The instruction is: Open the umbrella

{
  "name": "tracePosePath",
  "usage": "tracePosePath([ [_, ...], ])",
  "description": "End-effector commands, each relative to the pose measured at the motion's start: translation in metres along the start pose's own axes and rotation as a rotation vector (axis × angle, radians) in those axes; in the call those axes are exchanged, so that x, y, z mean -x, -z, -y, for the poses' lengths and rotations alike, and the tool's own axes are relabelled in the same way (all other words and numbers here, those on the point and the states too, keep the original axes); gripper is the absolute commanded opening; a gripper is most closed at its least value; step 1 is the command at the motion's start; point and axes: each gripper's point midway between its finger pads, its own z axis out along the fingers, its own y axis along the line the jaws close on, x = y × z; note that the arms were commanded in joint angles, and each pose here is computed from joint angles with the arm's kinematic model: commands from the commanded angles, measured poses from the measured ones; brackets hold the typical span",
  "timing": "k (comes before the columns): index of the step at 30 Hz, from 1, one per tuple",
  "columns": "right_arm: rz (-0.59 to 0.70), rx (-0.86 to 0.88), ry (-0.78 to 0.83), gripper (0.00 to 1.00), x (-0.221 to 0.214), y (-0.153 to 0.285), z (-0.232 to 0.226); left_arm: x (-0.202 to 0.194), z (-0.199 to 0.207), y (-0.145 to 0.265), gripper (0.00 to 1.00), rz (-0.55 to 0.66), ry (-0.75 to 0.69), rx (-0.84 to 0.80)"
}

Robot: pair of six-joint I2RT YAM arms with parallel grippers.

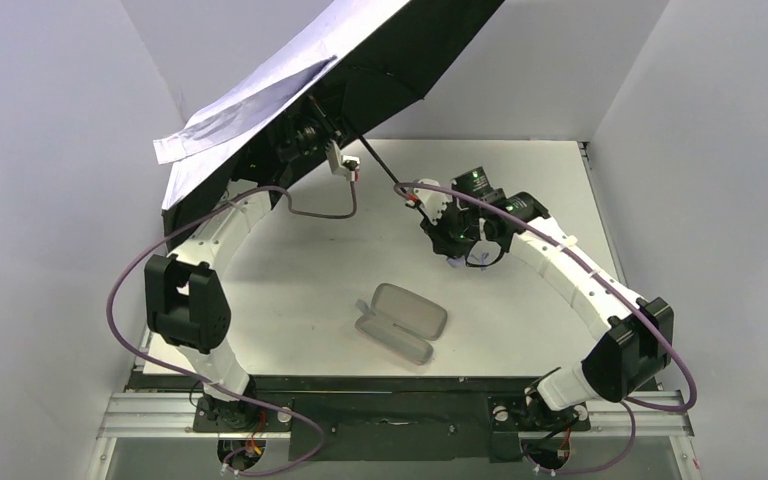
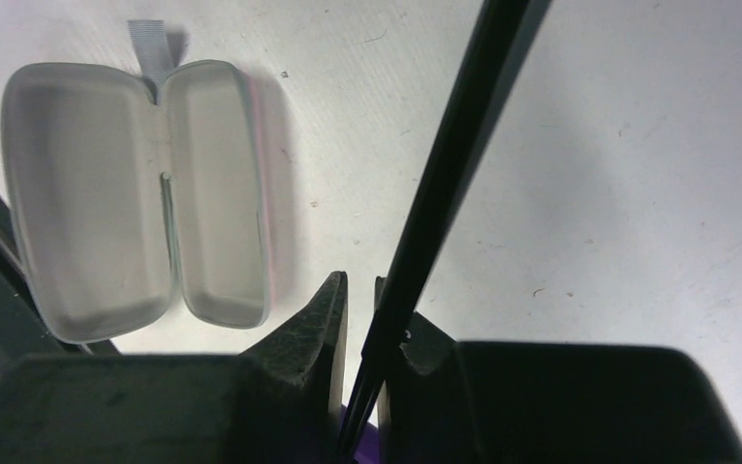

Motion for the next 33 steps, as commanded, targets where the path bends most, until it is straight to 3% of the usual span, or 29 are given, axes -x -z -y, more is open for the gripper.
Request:
tracePosePath([
  [1, -0.495, 0.339, 0.141, 0.00, -0.132, 0.047, -0.075, -0.208, -0.027, 0.144, 0.01, -0.790, -0.216, -0.031],
  [10, -0.595, 0.386, 0.155, 0.00, -0.156, 0.053, -0.081, -0.243, -0.015, 0.177, 0.01, -0.901, -0.216, -0.062],
  [26, -0.695, 0.449, 0.124, 0.00, -0.192, 0.059, -0.097, -0.300, -0.028, 0.215, 0.00, -1.064, -0.240, -0.031],
  [33, -0.729, 0.465, 0.117, 0.00, -0.203, 0.059, -0.100, -0.310, -0.037, 0.221, 0.00, -1.061, -0.261, -0.016],
])
